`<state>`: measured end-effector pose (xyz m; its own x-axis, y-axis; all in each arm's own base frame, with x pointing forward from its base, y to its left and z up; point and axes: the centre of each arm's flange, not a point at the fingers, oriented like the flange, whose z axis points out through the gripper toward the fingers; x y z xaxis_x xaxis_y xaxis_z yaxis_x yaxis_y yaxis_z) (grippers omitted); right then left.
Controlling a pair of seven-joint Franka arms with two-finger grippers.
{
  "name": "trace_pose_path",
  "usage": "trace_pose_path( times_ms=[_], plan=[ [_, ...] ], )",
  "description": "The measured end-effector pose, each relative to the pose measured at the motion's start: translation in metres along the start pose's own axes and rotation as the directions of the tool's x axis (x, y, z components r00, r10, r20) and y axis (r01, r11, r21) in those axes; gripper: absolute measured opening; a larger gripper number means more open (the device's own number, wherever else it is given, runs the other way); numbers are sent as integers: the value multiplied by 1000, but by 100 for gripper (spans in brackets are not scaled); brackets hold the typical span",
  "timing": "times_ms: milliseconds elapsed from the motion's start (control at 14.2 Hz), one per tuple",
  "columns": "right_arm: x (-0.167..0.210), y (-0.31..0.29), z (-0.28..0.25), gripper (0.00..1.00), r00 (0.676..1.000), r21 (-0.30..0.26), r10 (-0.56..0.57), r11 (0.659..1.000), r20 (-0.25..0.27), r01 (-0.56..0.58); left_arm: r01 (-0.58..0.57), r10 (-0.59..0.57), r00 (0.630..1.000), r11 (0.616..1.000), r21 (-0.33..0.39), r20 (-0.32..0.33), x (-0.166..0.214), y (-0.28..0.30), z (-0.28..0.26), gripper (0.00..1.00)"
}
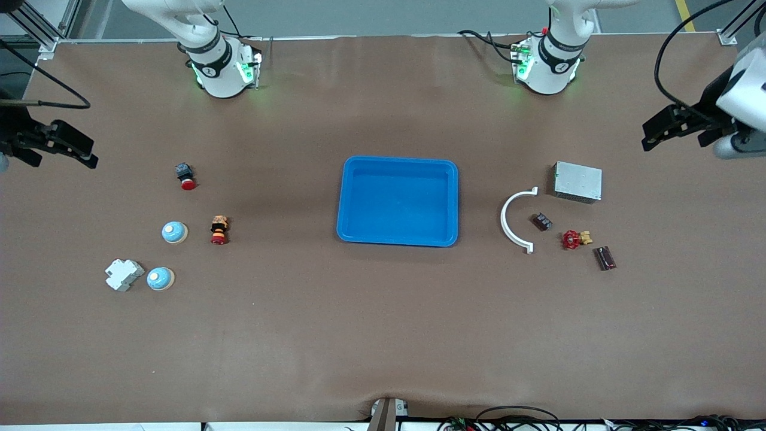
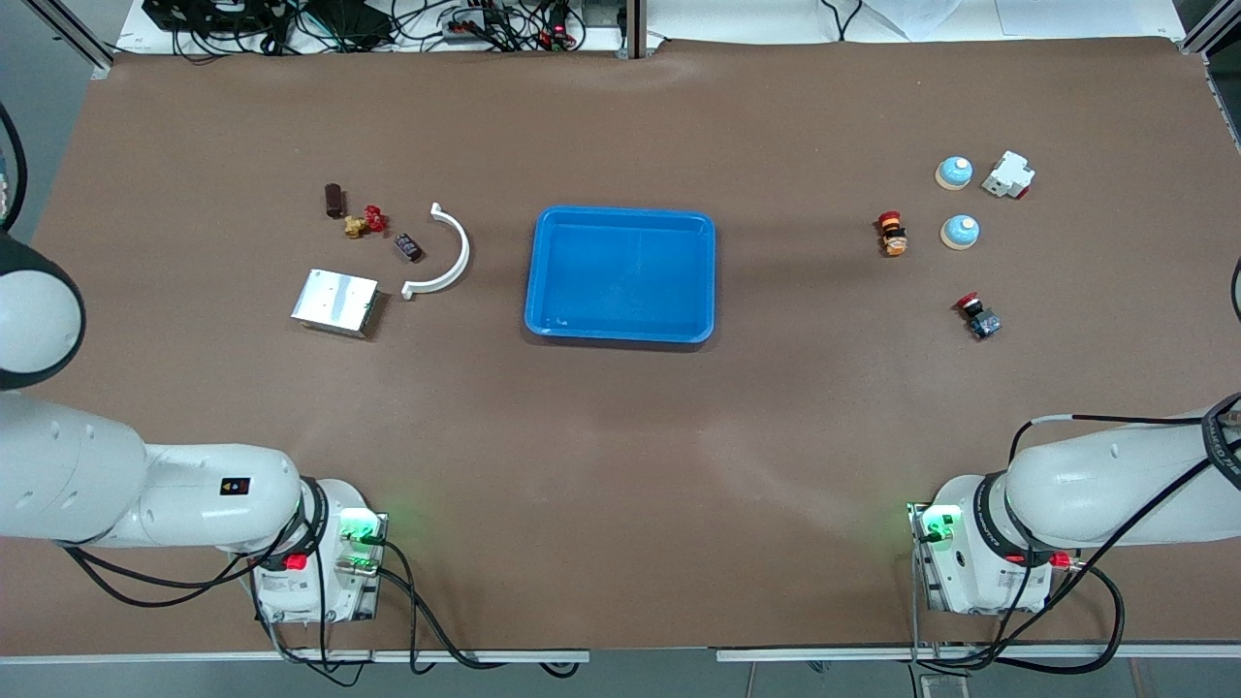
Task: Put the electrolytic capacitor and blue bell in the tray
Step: 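Reach the right gripper to a blue bell while the left gripper reaches a capacitor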
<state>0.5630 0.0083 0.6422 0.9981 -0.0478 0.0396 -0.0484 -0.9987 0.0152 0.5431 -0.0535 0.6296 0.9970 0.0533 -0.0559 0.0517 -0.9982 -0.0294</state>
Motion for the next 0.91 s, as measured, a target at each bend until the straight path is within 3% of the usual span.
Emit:
trace_pose_path(
  times_ms=[211, 633, 915],
  plan=[
    [15, 18, 51, 100, 999, 0, 32, 999, -13, -32, 13, -14, 999, 1000, 26, 49, 13, -1, 41, 100],
    [47, 45, 192, 100, 996, -1, 76, 997, 37, -76, 143, -148, 982, 988, 56, 113, 19, 14, 155, 100],
    [57, 60, 277, 100, 995, 3, 99, 995, 14, -99, 247, -253, 961, 967, 60, 109, 20, 30, 246, 100]
  ],
)
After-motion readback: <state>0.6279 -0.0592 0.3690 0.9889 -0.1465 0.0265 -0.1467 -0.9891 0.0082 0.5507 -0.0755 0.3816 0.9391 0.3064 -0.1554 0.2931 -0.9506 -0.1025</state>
